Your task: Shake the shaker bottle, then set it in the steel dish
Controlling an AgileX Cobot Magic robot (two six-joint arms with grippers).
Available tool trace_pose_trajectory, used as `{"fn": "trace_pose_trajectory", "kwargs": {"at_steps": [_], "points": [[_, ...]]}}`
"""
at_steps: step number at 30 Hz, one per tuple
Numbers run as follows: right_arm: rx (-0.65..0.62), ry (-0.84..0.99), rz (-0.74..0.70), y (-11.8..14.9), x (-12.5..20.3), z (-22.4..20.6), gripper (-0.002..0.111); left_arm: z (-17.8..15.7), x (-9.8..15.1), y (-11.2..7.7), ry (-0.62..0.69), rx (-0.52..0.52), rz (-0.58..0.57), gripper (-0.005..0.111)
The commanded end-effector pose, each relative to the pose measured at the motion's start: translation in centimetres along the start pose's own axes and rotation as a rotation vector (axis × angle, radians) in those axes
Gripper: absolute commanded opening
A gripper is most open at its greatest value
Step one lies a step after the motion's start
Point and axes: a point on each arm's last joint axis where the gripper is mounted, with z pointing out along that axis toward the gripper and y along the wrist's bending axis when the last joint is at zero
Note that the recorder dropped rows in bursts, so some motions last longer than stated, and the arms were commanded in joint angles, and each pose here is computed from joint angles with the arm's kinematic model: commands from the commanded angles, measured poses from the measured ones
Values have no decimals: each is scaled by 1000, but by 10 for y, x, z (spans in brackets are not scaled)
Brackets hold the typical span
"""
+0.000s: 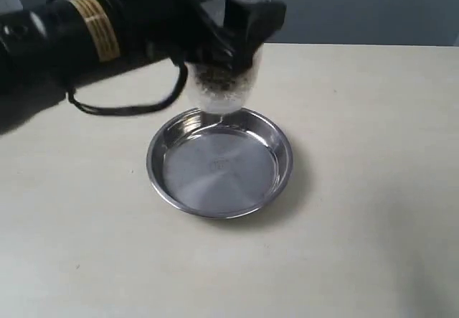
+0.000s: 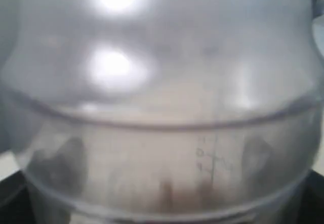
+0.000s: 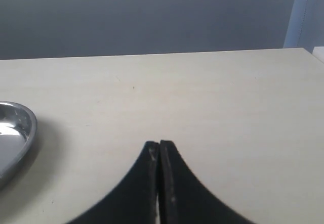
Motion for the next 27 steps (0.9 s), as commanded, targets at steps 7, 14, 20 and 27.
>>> {"fn": "trace_pose_trajectory", "kwargs": {"at_steps": [7,14,20,27], "points": [[-2,-10,-3,0,0,0,-1,-10,32,-1,147,-26,-8,0],[-2,-10,-3,0,0,0,-1,-33,-41,-14,-250,64,70,0],[-2,-10,-3,0,0,0,-1,-2,61,7,200,-73,-93,0],[-2,-10,-3,0,0,0,-1,-21,-23,-15,-82,6,38,0]]}}
